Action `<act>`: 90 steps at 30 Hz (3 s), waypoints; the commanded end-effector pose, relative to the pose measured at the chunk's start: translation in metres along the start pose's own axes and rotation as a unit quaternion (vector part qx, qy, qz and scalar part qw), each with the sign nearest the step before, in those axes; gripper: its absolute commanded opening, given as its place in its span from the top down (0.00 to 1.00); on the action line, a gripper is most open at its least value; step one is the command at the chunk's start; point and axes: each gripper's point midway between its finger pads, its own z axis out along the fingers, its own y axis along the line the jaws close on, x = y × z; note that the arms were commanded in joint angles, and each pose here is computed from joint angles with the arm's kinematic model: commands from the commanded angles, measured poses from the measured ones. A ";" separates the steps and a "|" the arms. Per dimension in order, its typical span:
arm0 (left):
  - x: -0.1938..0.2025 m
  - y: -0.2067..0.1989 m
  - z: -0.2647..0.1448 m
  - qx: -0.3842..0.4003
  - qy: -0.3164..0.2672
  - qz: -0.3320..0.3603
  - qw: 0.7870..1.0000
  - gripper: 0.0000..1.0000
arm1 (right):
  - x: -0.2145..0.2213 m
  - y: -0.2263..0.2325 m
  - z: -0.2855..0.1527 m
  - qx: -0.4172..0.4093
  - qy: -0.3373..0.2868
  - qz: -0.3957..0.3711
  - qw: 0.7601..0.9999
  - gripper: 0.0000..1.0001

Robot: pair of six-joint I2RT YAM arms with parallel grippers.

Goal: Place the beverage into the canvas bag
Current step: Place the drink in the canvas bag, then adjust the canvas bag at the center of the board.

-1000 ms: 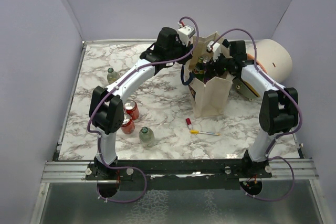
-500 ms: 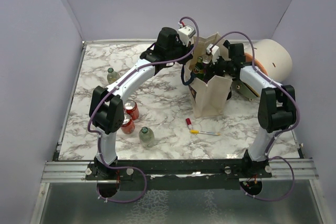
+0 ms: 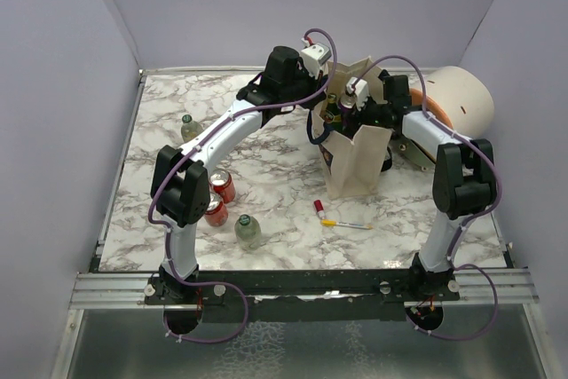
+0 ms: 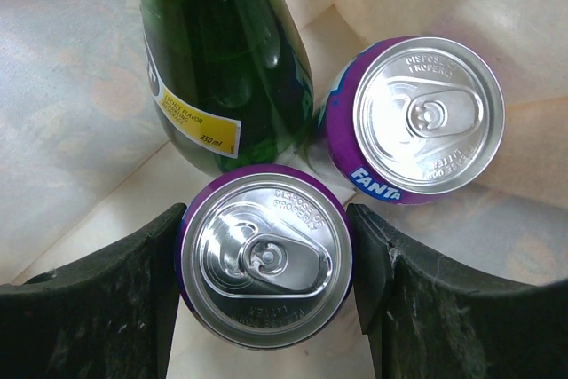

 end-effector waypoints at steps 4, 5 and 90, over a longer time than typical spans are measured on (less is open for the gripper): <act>-0.004 -0.004 0.002 0.012 -0.006 0.016 1.000 1.00 | 0.002 0.005 -0.002 -0.033 0.023 -0.025 0.999 0.59; -0.004 -0.004 0.001 0.011 -0.006 0.017 1.000 1.00 | 0.002 0.007 -0.004 -0.036 0.028 -0.023 0.999 0.57; -0.024 -0.014 0.004 0.020 -0.035 -0.020 0.999 1.00 | -0.154 0.094 -0.223 -0.038 -0.058 -0.095 0.993 0.08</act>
